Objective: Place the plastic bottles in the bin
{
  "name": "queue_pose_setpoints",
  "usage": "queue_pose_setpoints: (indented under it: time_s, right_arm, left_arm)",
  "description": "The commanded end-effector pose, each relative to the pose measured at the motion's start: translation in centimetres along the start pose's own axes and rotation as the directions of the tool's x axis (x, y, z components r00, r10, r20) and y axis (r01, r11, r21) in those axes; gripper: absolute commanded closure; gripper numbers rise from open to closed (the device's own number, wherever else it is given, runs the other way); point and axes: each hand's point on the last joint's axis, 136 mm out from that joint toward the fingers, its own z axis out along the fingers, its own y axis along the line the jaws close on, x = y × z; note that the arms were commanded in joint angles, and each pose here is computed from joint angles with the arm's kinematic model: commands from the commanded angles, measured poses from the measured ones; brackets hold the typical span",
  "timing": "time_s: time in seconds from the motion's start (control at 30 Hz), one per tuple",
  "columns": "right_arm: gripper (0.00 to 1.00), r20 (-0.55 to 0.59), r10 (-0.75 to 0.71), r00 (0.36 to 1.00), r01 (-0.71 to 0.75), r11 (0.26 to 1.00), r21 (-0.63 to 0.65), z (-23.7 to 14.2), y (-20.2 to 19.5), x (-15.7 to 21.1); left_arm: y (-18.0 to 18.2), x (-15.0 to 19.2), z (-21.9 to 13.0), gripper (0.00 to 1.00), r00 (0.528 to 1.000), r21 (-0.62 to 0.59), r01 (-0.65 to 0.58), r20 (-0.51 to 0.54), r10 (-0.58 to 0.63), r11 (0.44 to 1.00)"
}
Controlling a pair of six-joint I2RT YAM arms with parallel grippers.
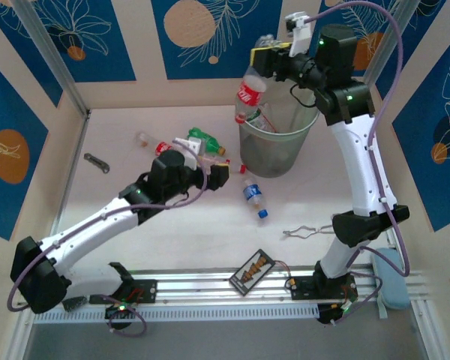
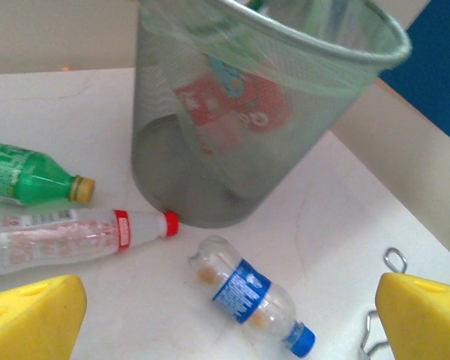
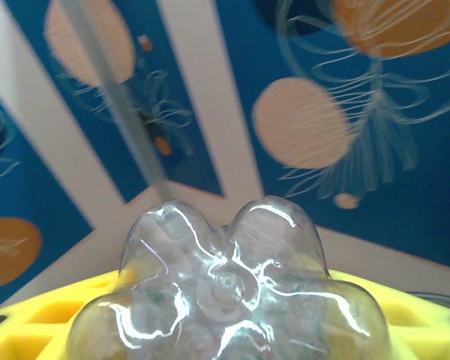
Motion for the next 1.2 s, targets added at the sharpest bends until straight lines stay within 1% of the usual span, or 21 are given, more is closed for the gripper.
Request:
queue_pose_setpoints:
  time_s: [0.0, 0.13, 0.27, 0.37, 0.5, 0.63, 0.77, 0.97, 1.13, 1.17]
  right_arm:
    - [0.47, 0.072, -0.050, 0.996, 0.038, 0.985, 0.168, -1.7, -3.9, -2.4]
    - [0.47, 0.089, -0.041, 0.995, 0.017, 0.966, 0.257, -2.8, -7.5, -3.0]
    - [0.47, -0.006, -0.046, 0.999, 0.045, 0.936, 0.349, -2.6, -10.5, -0.9]
    - [0.47, -0.099, -0.038, 0.994, 0.071, 0.931, 0.357, -1.3, -12.0, 1.9]
    - [0.47, -0.219, -0.020, 0.976, 0.100, 0.928, 0.359, 0.1, -13.6, 5.8]
    - [0.47, -0.315, -0.046, 0.948, 0.170, 0.909, 0.380, 0.2, -14.6, 8.2]
    - [0.47, -0.390, -0.055, 0.919, 0.205, 0.911, 0.357, 0.6, -15.1, 10.5]
    - [0.47, -0.479, -0.049, 0.877, 0.213, 0.931, 0.296, 1.7, -14.8, 13.5]
    - [0.48, -0.580, -0.030, 0.814, 0.202, 0.951, 0.235, 2.9, -14.9, 17.2]
    - [0.49, -0.597, -0.023, 0.802, 0.193, 0.956, 0.222, 3.1, -14.8, 17.9]
  left_arm:
    - [0.8, -4.2, 0.4, 0.03, 0.999, -0.043, 0.031, 0.028, -0.030, 0.999]
    - [0.9, -7.8, 2.7, 0.09, 0.992, -0.021, 0.115, 0.056, -0.113, 0.993]
    - [0.4, -10.4, 5.7, 0.12, 0.991, -0.012, 0.120, 0.064, -0.119, 0.993]
    - [0.3, -10.9, 8.2, 0.12, 0.992, -0.015, 0.120, 0.037, -0.120, 0.993]
    - [0.6, -10.0, 11.4, 0.12, 0.990, -0.026, 0.143, -0.008, -0.143, 0.989]
    - [1.4, -8.8, 13.2, 0.14, 0.985, -0.045, 0.168, -0.029, -0.169, 0.985]
    - [2.1, -7.6, 14.4, 0.14, 0.983, -0.071, 0.170, -0.051, -0.174, 0.983]
    - [2.7, -6.2, 15.9, 0.15, 0.979, -0.086, 0.178, -0.088, -0.185, 0.980]
    - [2.7, -5.8, 16.4, 0.15, 0.977, -0.089, 0.182, -0.097, -0.190, 0.979]
    - [2.8, -5.7, 16.5, 0.15, 0.976, -0.091, 0.184, -0.098, -0.193, 0.979]
